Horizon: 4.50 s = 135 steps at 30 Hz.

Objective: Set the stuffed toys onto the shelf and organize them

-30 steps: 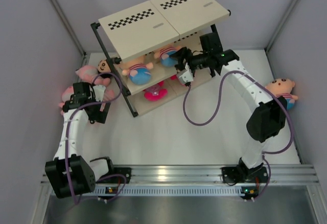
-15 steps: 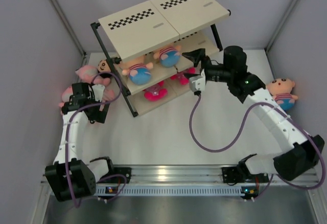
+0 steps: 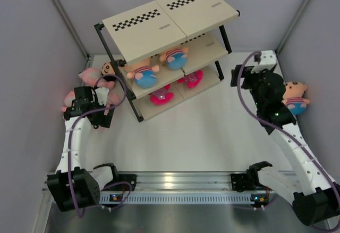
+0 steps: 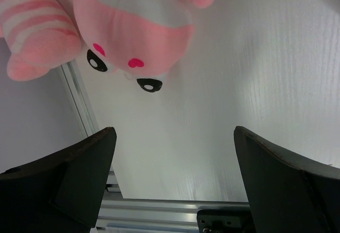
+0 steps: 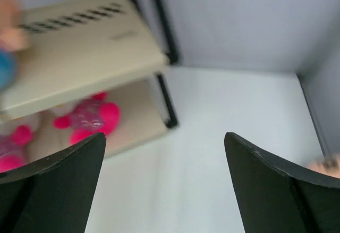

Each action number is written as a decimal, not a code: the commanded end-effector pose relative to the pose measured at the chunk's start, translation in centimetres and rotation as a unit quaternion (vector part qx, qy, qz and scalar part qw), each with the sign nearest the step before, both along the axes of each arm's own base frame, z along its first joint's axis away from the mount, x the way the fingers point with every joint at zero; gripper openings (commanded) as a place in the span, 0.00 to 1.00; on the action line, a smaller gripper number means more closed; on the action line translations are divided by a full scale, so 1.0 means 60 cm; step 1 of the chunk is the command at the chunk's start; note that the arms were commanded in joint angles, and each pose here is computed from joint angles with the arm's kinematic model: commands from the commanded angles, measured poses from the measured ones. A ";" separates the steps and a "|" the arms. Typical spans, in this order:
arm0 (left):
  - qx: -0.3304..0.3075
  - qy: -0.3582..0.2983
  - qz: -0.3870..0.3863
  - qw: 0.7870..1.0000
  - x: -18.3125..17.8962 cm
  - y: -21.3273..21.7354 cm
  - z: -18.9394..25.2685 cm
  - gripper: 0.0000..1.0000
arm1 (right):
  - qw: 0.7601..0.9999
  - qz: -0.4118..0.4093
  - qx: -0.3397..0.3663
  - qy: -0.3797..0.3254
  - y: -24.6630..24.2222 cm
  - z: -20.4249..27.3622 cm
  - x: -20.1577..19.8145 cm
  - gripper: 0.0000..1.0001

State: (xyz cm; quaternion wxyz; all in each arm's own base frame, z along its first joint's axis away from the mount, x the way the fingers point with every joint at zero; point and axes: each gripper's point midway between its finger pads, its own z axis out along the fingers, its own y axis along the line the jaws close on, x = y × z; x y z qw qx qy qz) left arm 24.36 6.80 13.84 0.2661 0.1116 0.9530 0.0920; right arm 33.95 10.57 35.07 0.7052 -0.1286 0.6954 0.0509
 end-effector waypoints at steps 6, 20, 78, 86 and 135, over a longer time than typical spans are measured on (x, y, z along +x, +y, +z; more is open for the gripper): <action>-0.026 -0.022 -0.004 0.999 0.014 -0.016 0.019 0.99 | 0.811 -0.418 0.387 0.132 -0.409 -0.240 -0.001 0.94; -0.036 -0.007 0.005 0.999 0.020 -0.016 0.007 0.99 | 0.674 -0.567 0.454 0.135 -0.603 -0.393 0.002 0.90; -0.032 -0.004 -0.004 0.999 0.015 -0.017 0.003 0.99 | 0.836 -0.070 0.525 0.144 0.099 0.023 0.202 0.00; -0.030 -0.006 -0.002 1.000 0.014 -0.015 0.004 0.98 | 0.815 -0.087 0.549 0.165 0.132 -0.014 0.254 0.05; -0.099 0.038 0.032 0.994 0.144 0.044 -0.082 0.98 | 0.925 -0.034 0.377 0.019 0.039 0.142 0.055 0.58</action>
